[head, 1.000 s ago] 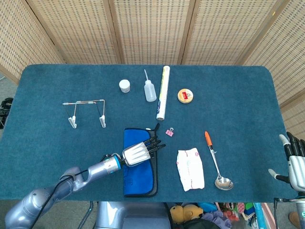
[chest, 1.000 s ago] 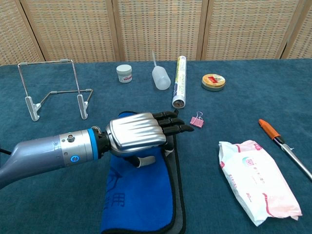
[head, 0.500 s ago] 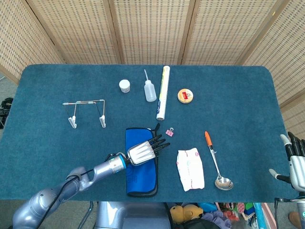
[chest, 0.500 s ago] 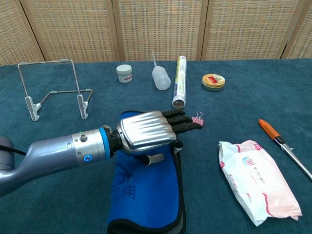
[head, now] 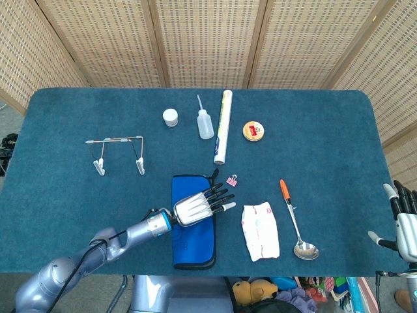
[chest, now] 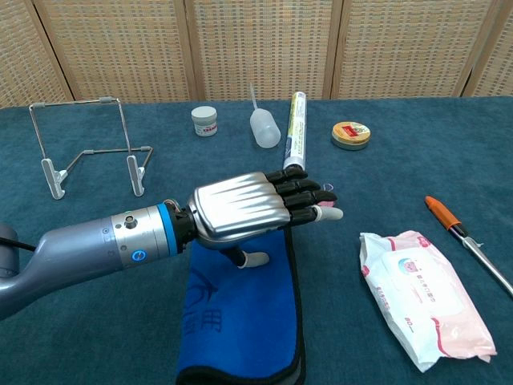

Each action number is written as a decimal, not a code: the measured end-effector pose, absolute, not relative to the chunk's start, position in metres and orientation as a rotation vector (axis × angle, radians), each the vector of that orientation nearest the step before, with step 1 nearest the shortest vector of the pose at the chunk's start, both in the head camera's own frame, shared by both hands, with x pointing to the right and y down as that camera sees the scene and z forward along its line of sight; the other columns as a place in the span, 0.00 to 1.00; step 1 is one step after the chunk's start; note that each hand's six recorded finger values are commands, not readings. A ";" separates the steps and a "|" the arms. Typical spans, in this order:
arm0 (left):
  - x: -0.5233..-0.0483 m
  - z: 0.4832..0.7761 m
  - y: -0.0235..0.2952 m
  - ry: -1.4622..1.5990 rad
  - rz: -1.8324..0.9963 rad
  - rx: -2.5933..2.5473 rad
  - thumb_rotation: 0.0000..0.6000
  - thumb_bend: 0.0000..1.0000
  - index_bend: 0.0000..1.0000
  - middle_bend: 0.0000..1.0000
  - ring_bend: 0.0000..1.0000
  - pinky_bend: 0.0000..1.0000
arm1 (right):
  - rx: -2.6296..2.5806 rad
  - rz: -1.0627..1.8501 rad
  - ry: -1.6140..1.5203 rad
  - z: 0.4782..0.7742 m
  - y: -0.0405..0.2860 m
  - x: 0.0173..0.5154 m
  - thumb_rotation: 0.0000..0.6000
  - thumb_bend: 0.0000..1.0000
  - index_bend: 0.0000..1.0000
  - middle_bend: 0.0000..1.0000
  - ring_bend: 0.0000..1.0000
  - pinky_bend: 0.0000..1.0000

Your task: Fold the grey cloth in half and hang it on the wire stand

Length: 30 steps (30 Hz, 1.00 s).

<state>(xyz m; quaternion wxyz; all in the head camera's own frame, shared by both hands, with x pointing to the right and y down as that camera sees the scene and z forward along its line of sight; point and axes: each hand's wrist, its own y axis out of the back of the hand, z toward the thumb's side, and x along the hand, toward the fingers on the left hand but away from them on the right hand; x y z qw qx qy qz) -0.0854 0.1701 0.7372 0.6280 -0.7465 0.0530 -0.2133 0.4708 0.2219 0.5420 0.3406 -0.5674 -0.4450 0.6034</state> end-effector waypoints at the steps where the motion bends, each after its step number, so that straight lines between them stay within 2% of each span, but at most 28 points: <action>1: -0.086 0.736 0.169 0.123 -0.487 -1.710 1.00 0.32 0.00 0.00 0.00 0.00 | -1.477 1.569 -1.157 0.542 0.222 0.470 1.00 0.00 0.00 0.00 0.00 0.00; 17: -0.114 0.702 0.135 0.168 -0.510 -1.662 1.00 0.32 0.00 0.00 0.00 0.00 | -1.481 1.572 -1.146 0.543 0.223 0.468 1.00 0.00 0.00 0.00 0.00 0.00; 23: -0.130 0.693 0.098 0.243 -0.690 -1.651 1.00 0.32 0.00 0.00 0.00 0.00 | -1.485 1.575 -1.139 0.545 0.222 0.467 1.00 0.00 0.00 0.00 0.00 0.00; 30: -0.154 0.697 0.062 0.304 -0.990 -1.653 1.00 0.32 0.03 0.00 0.00 0.00 | -1.488 1.578 -1.131 0.547 0.223 0.466 1.00 0.00 0.00 0.00 0.00 0.00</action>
